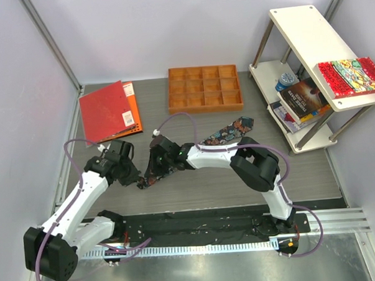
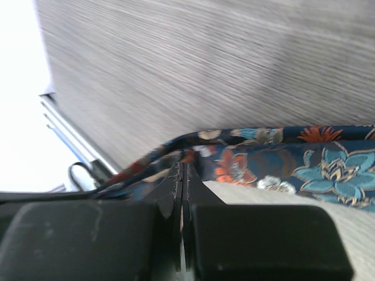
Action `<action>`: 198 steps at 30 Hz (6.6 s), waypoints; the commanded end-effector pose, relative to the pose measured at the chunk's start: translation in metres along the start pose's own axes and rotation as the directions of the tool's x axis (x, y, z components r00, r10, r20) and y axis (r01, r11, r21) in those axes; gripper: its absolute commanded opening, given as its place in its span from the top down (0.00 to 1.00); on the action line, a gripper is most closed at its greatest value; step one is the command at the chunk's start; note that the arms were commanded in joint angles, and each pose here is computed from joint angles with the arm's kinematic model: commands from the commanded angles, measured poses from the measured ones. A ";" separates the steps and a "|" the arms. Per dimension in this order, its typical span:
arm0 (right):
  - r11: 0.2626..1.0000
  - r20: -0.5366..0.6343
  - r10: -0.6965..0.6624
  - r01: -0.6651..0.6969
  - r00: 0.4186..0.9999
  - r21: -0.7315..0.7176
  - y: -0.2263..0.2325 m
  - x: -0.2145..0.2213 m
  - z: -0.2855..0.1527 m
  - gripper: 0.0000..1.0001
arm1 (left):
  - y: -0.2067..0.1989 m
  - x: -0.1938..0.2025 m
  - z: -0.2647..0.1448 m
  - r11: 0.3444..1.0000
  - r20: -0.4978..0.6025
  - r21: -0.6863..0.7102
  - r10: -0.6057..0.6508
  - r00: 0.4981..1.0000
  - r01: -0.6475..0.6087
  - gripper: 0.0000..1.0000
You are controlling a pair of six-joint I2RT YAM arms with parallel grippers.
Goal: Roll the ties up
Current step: Roll the tie at the center of the board.
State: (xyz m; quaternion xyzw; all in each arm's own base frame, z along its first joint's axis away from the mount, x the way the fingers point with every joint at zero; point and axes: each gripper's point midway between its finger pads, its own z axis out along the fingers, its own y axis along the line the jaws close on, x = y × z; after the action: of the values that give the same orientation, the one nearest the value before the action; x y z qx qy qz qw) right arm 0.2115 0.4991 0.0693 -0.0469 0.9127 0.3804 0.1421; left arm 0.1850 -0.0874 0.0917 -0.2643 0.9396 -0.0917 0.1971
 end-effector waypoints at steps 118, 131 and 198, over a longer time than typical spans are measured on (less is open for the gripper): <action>0.998 0.058 0.006 -0.002 0.998 -0.069 -0.025 -0.022 -0.084 0.98 | -0.085 -0.049 0.050 0.927 -0.141 -0.198 0.294 0.945 -0.318 0.41; 0.989 0.028 -0.021 0.025 0.999 -0.147 0.034 -0.043 -0.042 0.98 | -0.025 -0.078 -0.007 0.986 0.008 -0.090 0.139 0.990 -0.138 0.34; 0.995 -0.003 -0.039 0.038 0.999 -0.096 0.001 -0.062 -0.034 0.69 | 0.000 -0.064 0.015 0.974 0.234 0.205 -0.149 0.961 0.101 0.46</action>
State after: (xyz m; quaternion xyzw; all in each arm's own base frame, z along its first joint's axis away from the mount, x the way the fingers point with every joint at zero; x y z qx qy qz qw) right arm 0.2599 0.4828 0.0571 -0.0633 0.9082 0.4016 0.0997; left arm 0.2315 -0.0537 0.0866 -0.3173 0.8882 -0.1460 0.2984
